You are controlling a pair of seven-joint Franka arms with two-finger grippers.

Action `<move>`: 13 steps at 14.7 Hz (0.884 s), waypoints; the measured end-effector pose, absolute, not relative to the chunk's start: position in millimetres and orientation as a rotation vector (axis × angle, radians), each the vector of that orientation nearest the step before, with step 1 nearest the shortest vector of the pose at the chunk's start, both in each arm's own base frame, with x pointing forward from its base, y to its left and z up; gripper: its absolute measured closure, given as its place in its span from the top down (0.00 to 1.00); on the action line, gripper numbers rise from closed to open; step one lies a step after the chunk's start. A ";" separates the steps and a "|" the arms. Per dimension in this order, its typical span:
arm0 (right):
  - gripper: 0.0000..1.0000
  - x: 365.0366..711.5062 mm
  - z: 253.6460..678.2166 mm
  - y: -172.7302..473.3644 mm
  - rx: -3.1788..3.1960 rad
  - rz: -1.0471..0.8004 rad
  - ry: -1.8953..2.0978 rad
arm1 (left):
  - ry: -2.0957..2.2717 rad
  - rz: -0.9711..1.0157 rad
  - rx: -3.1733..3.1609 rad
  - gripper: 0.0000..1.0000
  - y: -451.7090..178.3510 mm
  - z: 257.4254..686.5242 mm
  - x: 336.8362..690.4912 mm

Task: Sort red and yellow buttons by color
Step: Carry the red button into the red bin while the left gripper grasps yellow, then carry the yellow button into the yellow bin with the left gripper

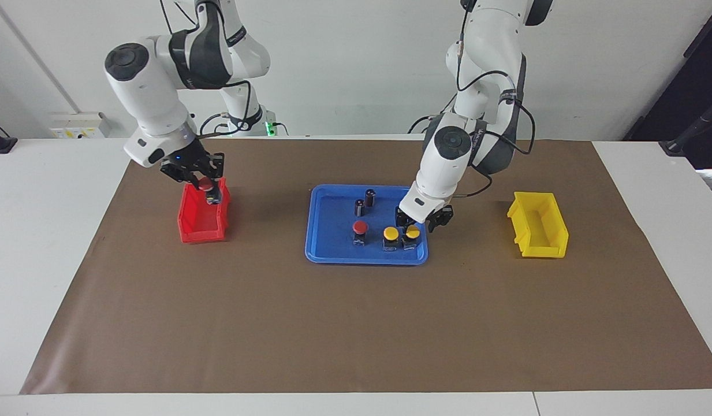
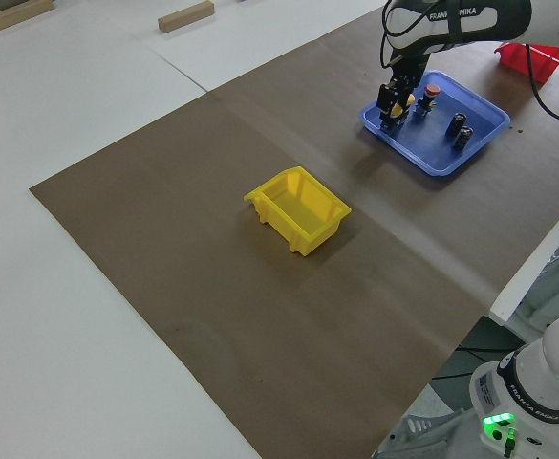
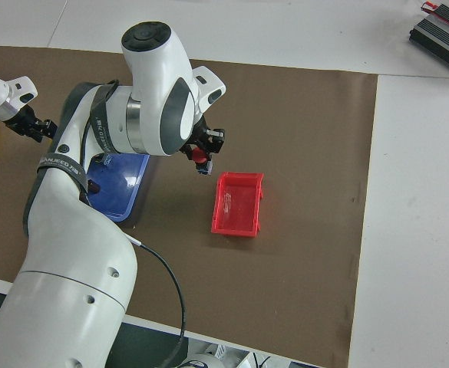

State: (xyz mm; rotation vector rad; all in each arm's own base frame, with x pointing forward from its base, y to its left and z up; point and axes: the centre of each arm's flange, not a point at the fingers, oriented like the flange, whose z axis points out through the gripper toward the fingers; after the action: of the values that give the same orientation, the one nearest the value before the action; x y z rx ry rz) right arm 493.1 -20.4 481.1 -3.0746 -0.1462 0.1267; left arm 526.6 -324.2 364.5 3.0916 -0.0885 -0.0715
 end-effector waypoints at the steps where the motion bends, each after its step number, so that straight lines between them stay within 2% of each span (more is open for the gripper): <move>1: 0.41 484.0 471.4 -32.7 -3.069 0.127 -0.153 | -0.088 -0.071 3.088 0.73 -326.5 364.5 525.3; 4: 0.41 463.2 439.9 -36.7 -3.062 0.155 -0.196 | -0.070 -0.064 3.086 0.70 -331.1 360.8 523.4; 5: 0.41 458.0 431.3 -37.1 -3.060 0.169 -0.200 | -0.064 -0.063 3.086 0.63 -332.9 358.5 523.0; 7: 0.41 451.1 415.4 -40.0 -3.060 0.166 -0.210 | -0.060 -0.062 3.086 0.41 -335.6 355.5 522.4; 13: 0.41 438.0 387.4 -61.0 -3.058 0.152 -0.220 | -0.015 -0.088 3.066 0.41 -333.6 365.5 526.9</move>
State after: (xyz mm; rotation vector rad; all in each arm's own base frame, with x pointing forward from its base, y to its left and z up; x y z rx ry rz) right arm 438.0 -61.0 387.4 -3.0581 -0.2201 0.1520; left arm 526.9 -333.6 365.5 3.0657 -0.0146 -0.0885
